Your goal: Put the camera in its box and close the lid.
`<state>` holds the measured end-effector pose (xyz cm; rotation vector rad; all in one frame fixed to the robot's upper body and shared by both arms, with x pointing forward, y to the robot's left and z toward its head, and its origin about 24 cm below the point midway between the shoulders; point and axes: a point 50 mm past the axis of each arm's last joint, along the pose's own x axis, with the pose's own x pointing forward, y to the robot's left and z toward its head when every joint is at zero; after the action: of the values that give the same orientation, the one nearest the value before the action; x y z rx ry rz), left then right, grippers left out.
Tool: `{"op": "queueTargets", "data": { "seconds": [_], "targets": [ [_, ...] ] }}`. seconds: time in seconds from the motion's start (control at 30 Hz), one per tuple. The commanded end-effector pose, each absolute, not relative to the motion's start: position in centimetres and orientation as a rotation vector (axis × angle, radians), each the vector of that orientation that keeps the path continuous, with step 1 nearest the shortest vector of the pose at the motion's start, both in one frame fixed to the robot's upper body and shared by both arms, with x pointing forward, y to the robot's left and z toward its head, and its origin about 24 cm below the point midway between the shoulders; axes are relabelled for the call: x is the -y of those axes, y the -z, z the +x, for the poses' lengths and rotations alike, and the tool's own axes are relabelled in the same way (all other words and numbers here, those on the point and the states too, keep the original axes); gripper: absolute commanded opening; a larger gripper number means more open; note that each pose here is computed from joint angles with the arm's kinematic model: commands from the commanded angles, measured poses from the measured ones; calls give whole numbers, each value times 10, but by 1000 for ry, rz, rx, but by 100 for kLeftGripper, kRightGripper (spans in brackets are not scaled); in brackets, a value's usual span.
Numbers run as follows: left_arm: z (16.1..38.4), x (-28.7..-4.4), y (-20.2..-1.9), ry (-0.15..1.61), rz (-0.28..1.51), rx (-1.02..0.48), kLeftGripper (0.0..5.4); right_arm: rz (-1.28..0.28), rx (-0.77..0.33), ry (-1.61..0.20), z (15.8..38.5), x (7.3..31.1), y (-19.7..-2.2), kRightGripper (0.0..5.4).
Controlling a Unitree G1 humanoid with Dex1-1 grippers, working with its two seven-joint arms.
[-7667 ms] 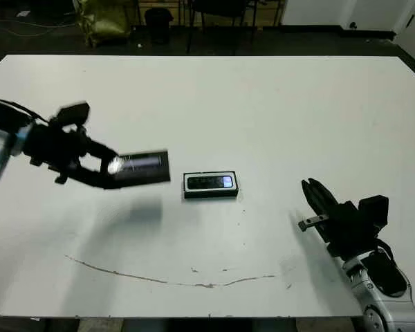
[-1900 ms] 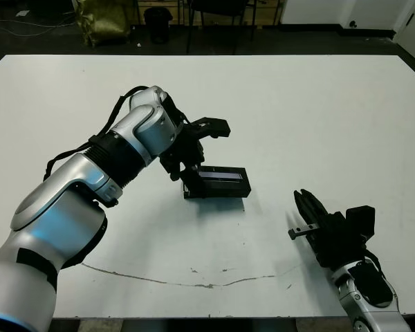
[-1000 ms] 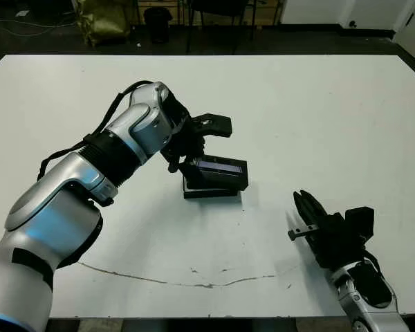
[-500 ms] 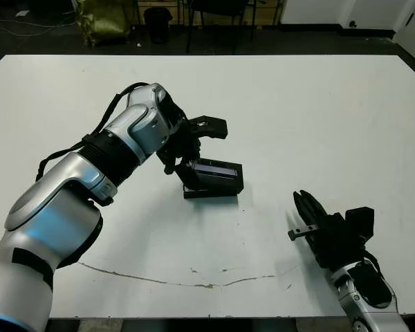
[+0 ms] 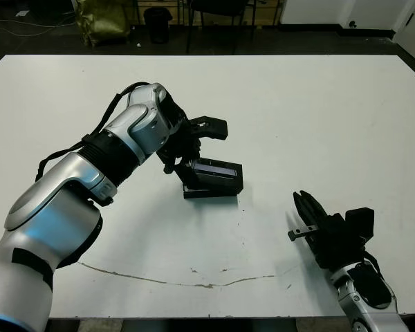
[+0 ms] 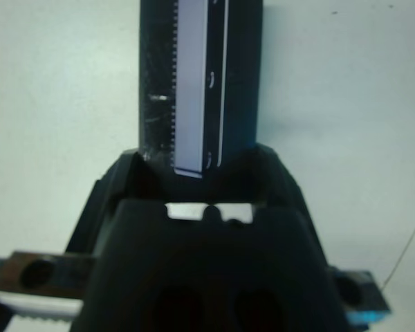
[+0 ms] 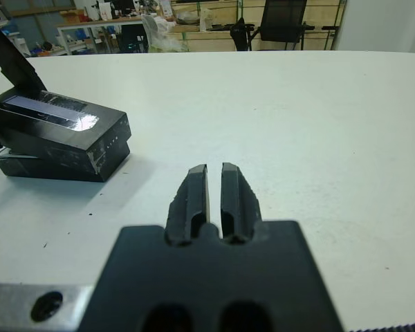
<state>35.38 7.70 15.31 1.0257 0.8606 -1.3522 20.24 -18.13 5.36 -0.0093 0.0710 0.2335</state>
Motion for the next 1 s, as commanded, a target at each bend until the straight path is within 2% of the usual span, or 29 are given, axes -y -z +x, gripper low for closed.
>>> {"op": "queueTargets", "data": {
  "seconds": [0.03, 0.67, 1.0],
  "targets": [
    [356, -86, -144, 1313, 1018, -923, 230, 2, -99, -225, 200, 183, -48, 0],
    [354, -96, -120, 1321, 959, -1039, 229, 8, -89, -234, 199, 185, -46, 0],
    [352, -98, -115, 1315, 945, -1051, 229, 13, -97, -234, 198, 185, -46, 0]
  ]
}}
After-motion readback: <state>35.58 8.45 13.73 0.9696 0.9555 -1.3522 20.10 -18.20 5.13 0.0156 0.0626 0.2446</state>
